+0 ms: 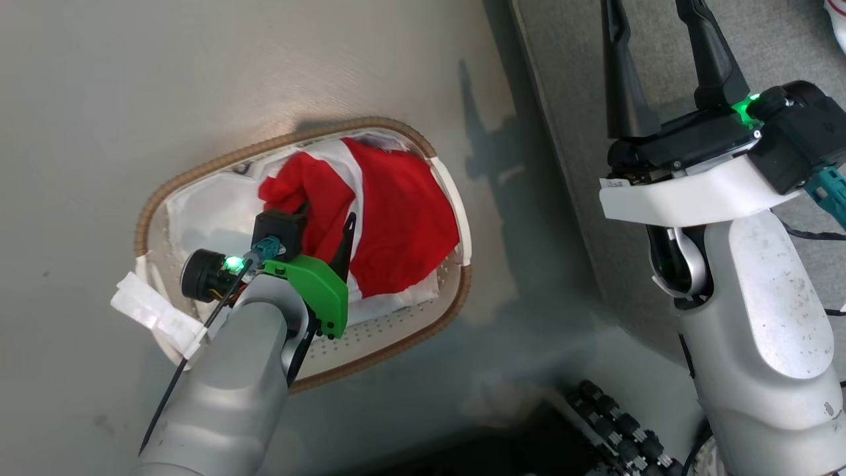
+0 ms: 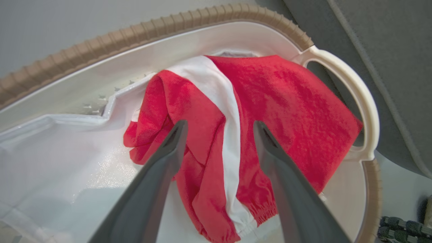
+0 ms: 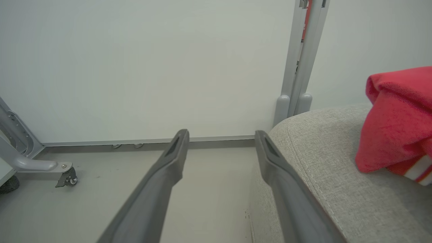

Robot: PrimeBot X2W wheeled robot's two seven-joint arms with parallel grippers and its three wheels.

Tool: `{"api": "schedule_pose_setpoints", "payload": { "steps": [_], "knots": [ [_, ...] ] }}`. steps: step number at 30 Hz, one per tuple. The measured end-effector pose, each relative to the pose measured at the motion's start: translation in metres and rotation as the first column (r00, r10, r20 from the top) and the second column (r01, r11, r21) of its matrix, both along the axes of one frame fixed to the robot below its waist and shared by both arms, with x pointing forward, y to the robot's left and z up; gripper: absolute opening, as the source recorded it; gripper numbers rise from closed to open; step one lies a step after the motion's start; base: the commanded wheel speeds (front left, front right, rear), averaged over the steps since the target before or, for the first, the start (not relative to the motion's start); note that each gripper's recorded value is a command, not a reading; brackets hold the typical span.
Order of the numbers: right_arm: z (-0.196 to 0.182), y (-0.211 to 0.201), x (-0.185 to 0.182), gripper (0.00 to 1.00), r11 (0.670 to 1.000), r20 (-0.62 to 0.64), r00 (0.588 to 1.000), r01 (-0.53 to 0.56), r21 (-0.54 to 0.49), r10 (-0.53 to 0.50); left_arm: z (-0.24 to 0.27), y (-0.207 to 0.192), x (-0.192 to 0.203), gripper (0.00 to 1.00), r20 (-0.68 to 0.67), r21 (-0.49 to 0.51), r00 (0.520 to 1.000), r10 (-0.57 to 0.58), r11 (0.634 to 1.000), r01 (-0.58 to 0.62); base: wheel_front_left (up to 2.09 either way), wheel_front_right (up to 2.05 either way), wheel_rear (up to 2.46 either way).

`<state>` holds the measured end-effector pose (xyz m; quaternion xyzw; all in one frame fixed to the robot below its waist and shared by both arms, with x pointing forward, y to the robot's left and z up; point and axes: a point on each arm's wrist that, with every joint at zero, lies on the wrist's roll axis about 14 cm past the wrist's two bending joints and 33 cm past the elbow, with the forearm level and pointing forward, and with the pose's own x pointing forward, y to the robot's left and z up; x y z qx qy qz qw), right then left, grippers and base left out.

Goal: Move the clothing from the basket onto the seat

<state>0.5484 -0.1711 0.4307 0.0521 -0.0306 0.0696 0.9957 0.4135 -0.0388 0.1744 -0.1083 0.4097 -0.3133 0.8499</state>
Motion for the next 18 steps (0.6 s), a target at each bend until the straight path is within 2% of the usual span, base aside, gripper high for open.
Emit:
{"api": "schedule_pose_setpoints", "payload": {
  "steps": [9, 18],
  "knots": [
    [-0.024, -0.013, 0.000, 1.00, 0.999, -0.042, 0.999, 0.020, -0.031, -0.022, -0.048, -0.009, -0.020, 1.00, -0.100, 0.049, 0.989, -0.107, 0.992, 0.113, 0.00, 0.00, 0.00],
    [-0.049, -0.020, 0.001, 1.00, 0.998, -0.087, 0.996, 0.028, -0.053, -0.033, -0.077, -0.010, -0.028, 1.00, -0.153, 0.072, 0.978, -0.143, 0.985, 0.155, 0.00, 0.00, 0.00]
  ]
}}
